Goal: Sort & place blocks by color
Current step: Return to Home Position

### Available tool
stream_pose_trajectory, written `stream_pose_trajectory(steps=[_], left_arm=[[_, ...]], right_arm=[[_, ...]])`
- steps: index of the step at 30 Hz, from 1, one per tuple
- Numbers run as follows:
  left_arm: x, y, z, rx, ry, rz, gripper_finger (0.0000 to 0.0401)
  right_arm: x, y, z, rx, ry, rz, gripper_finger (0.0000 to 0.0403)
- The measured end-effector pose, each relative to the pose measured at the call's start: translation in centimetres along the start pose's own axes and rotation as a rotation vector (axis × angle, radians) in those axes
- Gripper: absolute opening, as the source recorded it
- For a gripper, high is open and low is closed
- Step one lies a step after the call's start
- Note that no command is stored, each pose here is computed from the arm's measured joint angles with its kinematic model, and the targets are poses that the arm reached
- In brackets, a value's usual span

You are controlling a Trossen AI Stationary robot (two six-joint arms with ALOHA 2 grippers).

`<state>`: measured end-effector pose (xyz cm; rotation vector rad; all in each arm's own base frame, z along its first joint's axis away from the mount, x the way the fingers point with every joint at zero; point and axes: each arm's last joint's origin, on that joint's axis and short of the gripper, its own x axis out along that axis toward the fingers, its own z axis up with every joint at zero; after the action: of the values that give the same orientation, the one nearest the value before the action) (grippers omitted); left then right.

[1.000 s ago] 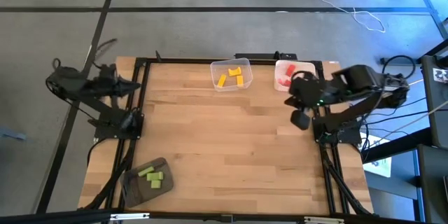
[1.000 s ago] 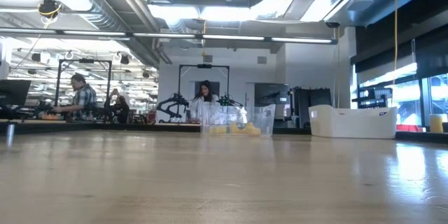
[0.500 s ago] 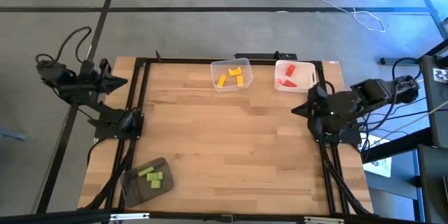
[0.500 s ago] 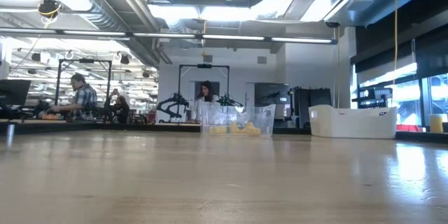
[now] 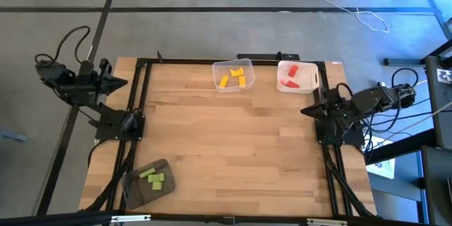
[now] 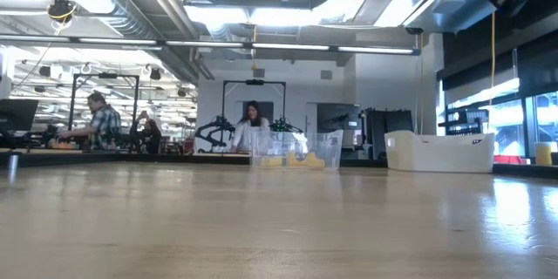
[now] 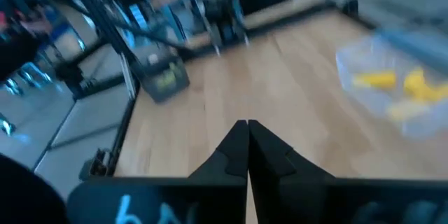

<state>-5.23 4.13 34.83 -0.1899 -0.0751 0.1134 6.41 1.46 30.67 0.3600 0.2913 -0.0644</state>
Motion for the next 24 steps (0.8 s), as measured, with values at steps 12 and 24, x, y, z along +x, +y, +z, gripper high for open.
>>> stream_pose_trajectory(steps=[12, 24], left_arm=[[1.7, -1.1, -1.3, -0.009, 0.015, -0.076, 0.0000], [5.6, -3.3, -4.6, -0.038, -0.014, -0.149, 0.0000]], right_arm=[[-1.8, -2.2, -2.6, -0.097, -0.287, 0.091, 0.0000], [0.3, -1.8, -3.8, -0.086, -0.401, 0.173, 0.0000]])
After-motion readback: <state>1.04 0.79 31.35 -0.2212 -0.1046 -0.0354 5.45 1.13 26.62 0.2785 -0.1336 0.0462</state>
